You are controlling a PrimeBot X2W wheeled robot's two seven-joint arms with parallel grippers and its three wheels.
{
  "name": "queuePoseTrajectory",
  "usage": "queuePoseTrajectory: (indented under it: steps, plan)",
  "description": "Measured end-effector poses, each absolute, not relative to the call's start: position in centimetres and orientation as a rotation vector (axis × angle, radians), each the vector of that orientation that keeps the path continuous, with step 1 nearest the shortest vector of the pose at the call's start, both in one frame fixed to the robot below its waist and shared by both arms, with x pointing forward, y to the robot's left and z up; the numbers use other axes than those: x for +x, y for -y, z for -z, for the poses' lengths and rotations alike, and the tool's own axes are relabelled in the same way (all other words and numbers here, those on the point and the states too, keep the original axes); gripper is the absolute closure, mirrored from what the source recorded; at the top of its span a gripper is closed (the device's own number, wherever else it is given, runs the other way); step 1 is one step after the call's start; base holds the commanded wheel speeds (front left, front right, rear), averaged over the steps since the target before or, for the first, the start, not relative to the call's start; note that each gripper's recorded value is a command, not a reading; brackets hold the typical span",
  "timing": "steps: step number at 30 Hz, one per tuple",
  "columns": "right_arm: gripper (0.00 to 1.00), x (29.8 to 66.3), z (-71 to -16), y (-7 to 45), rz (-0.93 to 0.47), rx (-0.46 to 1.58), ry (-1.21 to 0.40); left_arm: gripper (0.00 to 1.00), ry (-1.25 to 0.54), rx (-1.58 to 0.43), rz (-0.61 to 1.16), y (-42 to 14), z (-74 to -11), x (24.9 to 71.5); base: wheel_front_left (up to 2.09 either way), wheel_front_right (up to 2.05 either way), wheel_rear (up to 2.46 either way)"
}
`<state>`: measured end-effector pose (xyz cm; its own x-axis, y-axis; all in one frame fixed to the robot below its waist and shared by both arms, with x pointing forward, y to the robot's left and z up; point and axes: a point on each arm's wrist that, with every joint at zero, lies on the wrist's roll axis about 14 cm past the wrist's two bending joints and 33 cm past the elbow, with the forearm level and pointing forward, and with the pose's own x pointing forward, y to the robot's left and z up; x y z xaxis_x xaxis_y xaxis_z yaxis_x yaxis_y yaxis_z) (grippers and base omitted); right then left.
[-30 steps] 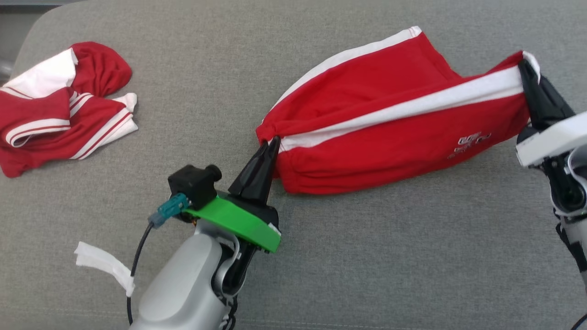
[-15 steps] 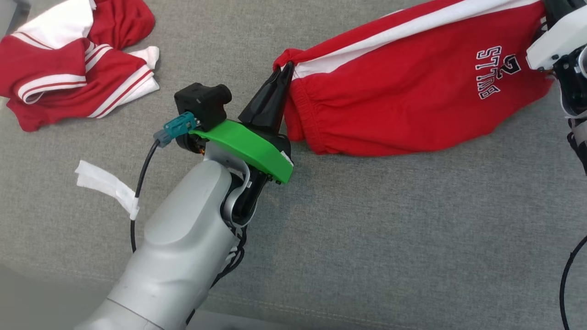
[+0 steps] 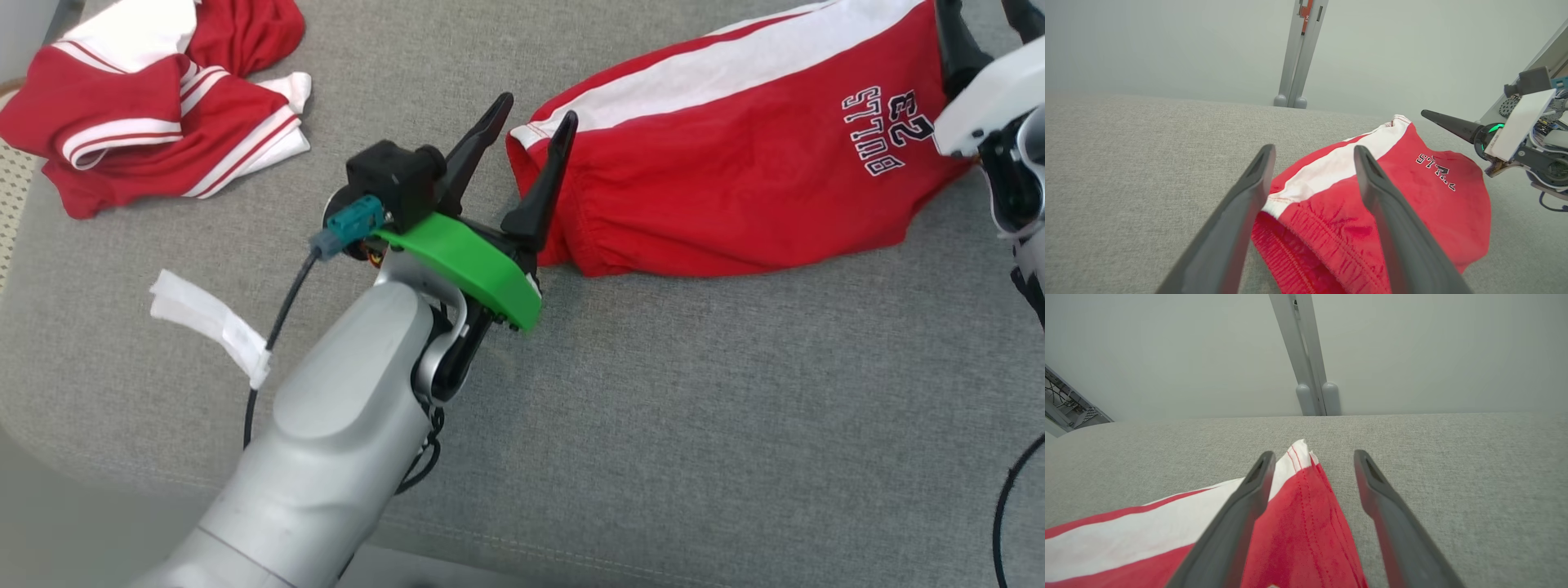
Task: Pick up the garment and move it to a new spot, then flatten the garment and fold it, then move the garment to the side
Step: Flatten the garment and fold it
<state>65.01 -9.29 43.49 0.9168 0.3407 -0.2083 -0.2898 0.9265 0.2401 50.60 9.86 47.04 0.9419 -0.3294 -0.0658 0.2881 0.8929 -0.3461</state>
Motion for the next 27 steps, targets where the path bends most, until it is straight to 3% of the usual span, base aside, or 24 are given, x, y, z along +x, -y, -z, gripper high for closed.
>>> queuePoseTrajectory:
  steps: [5, 9, 21, 22, 23, 24, 27]
  plan:
    - [0.0, 63.4, -43.3, 10.6, -0.326, 0.167, -0.266, 0.0, -0.083, -0.312, 0.291, -10.6, -48.0, 49.2, 0.0, 0.0, 0.0]
    - [0.0, 61.2, -42.1, 10.8, -0.35, 0.121, -0.327, 0.0, -0.025, -0.269, 0.165, -14.4, -48.6, 46.8, 0.0, 0.0, 0.0]
    - [0.0, 60.6, -38.3, 10.7, -0.335, 0.116, -0.442, 0.0, -0.035, -0.2, -0.089, -21.4, -46.7, 41.1, 0.0, 0.0, 0.0]
    - [0.23, 60.6, -38.1, 10.4, -0.339, 0.12, -0.451, 0.0, -0.033, -0.198, -0.101, -21.7, -46.8, 40.7, 0.0, 0.0, 0.0]
    - [0.71, 60.6, -38.0, 10.2, -0.342, 0.124, -0.453, 0.0, -0.031, -0.199, -0.109, -21.9, -46.8, 40.5, 0.0, 0.0, 0.0]
    - [1.0, 60.6, -38.0, 10.0, -0.345, 0.129, -0.454, 0.0, -0.03, -0.201, -0.115, -22.0, -46.8, 40.2, 0.0, 0.0, 0.0]
    - [1.0, 60.3, -37.9, 10.0, -0.343, 0.141, -0.463, 0.0, -0.027, -0.204, -0.128, -22.1, -46.9, 39.8, 0.0, 0.0, 0.0]
